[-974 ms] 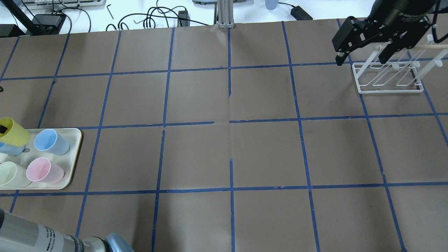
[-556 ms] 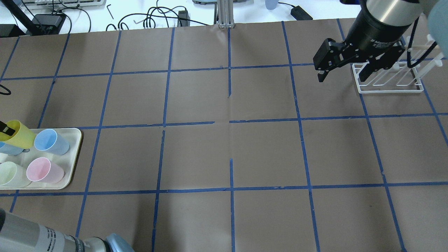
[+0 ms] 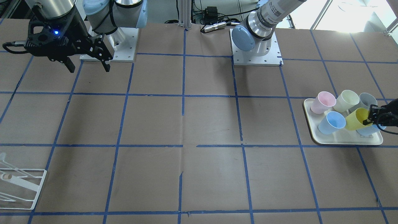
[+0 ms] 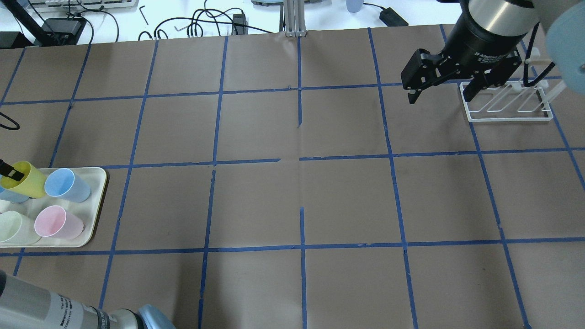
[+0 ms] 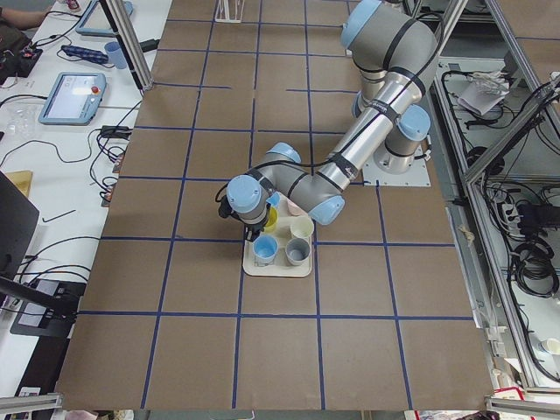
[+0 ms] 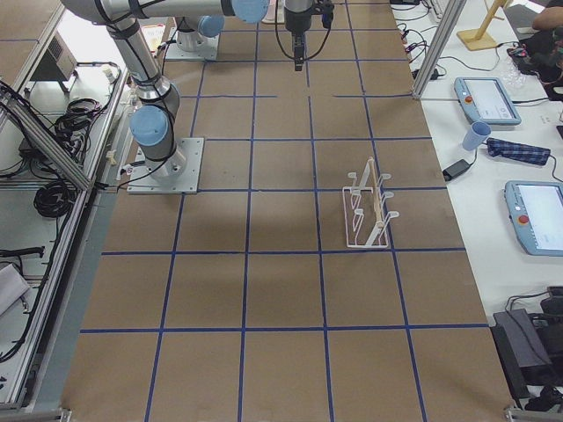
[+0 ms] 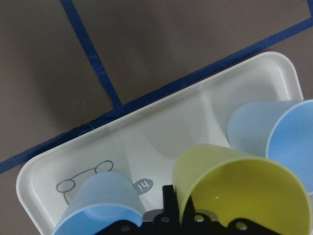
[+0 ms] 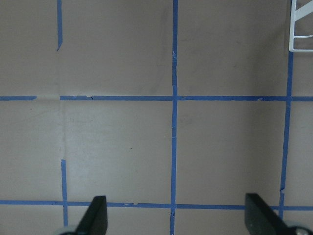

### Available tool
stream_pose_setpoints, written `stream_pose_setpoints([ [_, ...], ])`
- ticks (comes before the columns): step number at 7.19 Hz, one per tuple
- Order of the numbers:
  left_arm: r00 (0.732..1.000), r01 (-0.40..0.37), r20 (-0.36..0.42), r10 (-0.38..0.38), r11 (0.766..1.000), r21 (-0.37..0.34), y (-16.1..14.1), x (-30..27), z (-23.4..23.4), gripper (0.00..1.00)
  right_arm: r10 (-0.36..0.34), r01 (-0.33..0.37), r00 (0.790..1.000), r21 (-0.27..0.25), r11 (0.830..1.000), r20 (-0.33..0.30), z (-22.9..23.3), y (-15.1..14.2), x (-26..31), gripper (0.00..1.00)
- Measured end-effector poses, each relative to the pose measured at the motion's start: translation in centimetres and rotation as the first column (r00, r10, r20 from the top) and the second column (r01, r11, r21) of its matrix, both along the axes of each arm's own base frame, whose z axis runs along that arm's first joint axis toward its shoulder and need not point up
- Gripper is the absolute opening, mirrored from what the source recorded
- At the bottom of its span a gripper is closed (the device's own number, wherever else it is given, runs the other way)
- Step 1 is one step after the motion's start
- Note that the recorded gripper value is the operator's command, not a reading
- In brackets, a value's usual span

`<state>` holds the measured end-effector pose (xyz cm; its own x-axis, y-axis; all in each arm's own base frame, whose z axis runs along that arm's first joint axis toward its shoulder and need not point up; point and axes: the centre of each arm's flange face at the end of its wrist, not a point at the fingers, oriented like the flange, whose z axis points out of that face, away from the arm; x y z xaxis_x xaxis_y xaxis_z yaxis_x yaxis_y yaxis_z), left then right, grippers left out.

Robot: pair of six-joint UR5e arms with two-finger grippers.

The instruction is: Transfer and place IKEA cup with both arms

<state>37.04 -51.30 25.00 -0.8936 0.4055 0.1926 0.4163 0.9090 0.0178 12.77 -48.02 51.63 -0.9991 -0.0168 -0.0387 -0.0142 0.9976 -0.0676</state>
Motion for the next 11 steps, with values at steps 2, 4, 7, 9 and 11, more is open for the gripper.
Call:
stream_pose_setpoints([
  [2, 1.0, 0.0, 0.01, 0.0, 1.0, -0.004, 0.3, -0.2, -1.1, 0.43, 0.002, -0.002, 1.0, -0.01, 1.0, -0.017, 1.0, -2.2, -0.2, 1.0],
  [4, 1.0, -0.006, 0.015, 0.006, 1.0, -0.009, 0.8, -0.3, -2.1, 0.67, 0.0, 0.0, 1.0, -0.008, 1.0, -0.026, 0.8, -2.9, -0.3, 1.0],
  [7, 0.999, -0.008, 0.033, 0.009, 0.999, -0.037, 0.7, 0.2, -0.8, 0.84, -0.002, 0.002, 1.0, -0.009, 1.0, -0.02, 0.7, -2.9, -0.3, 1.0],
  [9, 0.998, -0.003, 0.058, 0.007, 0.998, -0.059, 0.4, -0.2, 1.5, 0.84, -0.001, 0.001, 1.0, -0.008, 1.0, -0.02, 0.7, -2.8, -0.3, 1.0],
  [11, 0.997, 0.008, 0.079, -0.002, 0.997, -0.076, -0.3, -1.6, 4.8, 0.84, 0.001, -0.001, 1.0, -0.007, 1.0, -0.021, 0.7, -2.8, -0.3, 1.0],
])
